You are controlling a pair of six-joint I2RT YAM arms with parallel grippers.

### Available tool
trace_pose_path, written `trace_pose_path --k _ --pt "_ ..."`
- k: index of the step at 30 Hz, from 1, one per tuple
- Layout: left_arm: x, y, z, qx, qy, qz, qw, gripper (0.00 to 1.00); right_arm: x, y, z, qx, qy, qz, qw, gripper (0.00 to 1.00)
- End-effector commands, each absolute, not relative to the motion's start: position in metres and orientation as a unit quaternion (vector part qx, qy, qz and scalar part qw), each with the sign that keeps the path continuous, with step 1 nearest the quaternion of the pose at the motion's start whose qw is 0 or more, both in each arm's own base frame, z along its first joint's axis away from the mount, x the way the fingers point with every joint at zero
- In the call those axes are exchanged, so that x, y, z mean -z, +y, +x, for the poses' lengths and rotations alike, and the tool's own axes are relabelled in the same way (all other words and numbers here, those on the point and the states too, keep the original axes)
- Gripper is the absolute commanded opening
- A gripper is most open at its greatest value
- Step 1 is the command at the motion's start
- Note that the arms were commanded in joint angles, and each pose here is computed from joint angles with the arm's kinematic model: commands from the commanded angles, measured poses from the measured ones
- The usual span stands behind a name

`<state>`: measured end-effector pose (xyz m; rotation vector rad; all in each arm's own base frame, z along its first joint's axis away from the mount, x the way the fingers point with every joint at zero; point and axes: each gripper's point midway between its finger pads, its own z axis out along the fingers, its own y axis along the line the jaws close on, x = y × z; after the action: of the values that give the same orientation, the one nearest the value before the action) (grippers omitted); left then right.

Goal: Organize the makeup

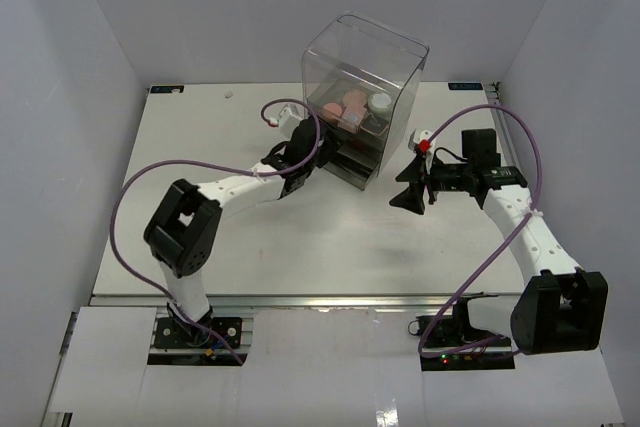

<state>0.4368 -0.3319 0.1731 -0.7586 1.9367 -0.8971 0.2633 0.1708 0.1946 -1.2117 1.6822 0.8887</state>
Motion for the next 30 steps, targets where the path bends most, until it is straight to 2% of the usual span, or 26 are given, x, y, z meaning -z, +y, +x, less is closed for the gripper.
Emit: trace_pose_path --k 1,5,6,7,9,10,13,15,16,22,30 --pt "-0.311 -0.32 0.376 0.434 0.736 0.003 0.519 0.66 -0.202 0.193 0.219 -0.397 0.58 -0.557 0.443 0.67" --pt "-0.34 -0.249 0.33 0.36 0.701 0.168 0.592 0.7 -0.189 0.214 0.228 -0.321 0.588 -0.593 0.446 0.51" --pt "-0.339 -0.239 0.327 0.335 0.7 0.181 0.605 0.73 -0.184 0.225 0.228 -0.308 0.591 -0.605 0.436 0.46" --pt "-0.336 -0.214 0.316 0.293 0.706 0.177 0.621 0.8 -0.174 0.244 0.224 -0.298 0.592 -0.623 0.415 0.33" --pt "-0.328 -0.178 0.303 0.223 0.703 0.165 0.655 0.88 -0.159 0.268 0.236 -0.258 0.626 -0.63 0.381 0.12" --pt "-0.32 -0.164 0.299 0.197 0.702 0.156 0.666 0.91 -0.157 0.277 0.246 -0.234 0.641 -0.628 0.373 0.08" --pt "-0.31 -0.132 0.279 0.161 0.684 0.124 0.701 0.96 -0.151 0.305 0.279 -0.179 0.675 -0.62 0.357 0.08" --pt "-0.303 -0.122 0.272 0.153 0.677 0.109 0.711 0.98 -0.125 0.318 0.304 -0.149 0.703 -0.612 0.33 0.08" --pt "-0.301 -0.118 0.27 0.146 0.677 0.104 0.714 0.98 -0.134 0.329 0.316 -0.146 0.705 -0.604 0.343 0.08" --pt "-0.303 -0.11 0.265 0.135 0.672 0.1 0.721 0.98 -0.097 0.36 0.369 -0.105 0.756 -0.559 0.325 0.12" --pt "-0.312 -0.106 0.259 0.135 0.659 0.097 0.733 0.98 -0.062 0.337 0.417 0.021 0.798 -0.505 0.327 0.24"
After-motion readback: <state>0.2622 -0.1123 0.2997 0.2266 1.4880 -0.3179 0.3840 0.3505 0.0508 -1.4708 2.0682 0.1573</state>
